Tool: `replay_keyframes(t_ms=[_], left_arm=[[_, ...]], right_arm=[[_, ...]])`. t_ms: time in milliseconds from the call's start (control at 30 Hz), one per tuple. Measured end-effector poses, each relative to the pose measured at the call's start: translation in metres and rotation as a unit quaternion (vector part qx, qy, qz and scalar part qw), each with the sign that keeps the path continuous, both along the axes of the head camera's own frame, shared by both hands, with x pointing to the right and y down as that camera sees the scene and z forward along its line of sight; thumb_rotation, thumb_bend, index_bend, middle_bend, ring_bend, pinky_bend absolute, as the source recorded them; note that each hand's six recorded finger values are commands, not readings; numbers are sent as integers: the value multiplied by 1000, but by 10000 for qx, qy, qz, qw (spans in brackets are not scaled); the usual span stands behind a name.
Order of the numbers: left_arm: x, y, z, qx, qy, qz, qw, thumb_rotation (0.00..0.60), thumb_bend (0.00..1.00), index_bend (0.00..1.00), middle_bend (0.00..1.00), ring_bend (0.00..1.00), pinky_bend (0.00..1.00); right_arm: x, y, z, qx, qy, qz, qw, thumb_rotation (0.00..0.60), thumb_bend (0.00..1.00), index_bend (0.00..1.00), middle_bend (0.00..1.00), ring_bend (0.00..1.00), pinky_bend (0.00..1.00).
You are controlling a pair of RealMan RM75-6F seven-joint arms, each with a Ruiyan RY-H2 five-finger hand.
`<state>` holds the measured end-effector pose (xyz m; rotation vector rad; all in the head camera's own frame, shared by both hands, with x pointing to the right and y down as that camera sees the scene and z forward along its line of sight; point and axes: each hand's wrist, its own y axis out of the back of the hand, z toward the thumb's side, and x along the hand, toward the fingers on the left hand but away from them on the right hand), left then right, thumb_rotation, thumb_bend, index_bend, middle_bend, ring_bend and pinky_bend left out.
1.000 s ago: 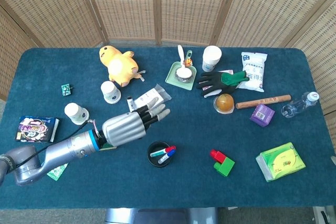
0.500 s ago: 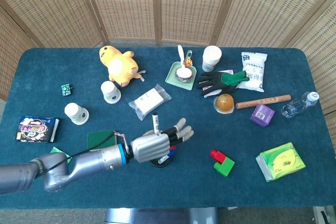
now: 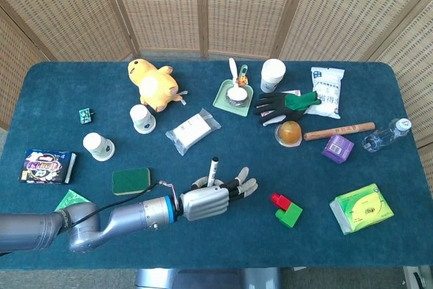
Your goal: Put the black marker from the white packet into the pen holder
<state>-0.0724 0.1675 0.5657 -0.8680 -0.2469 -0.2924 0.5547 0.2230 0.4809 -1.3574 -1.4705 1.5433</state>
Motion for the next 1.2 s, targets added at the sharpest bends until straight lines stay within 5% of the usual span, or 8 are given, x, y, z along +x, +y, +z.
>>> replay_keyframes(t_ms=[233,567,767,967,1067,1200], left_arm=[[-2,2,0,121,-9,32,9999,600,385,137,0,0,174],[-8,-5,-7,133,83,-200,9997,600,386,119,0,0,174],[-26,-27,-27,-102,540,-950,9940,600,385,119,0,0,172],[-97,-61,-42,-479,972,-2314,9668,600,386,114,0,0,150],[-143,-70,-46,-674,1187,-3003,9440,600,386,111,0,0,132],[-207,-65,-51,-1009,1537,-3916,9016,600,385,111,0,0,107]], right_arm=[[-1,0,-1,27,-18,-8,10000,600,0,187,0,0,0],[-1,1,-2,29,-23,-30,10000,600,0,187,0,0,0],[-5,1,0,-6,-26,-94,10000,600,0,186,0,0,0],[-10,1,1,-25,-49,-181,9998,600,0,187,0,0,0],[-14,1,2,-38,-48,-242,9997,600,0,186,0,0,0],[-19,1,3,-65,-45,-342,9994,600,0,187,0,0,0]])
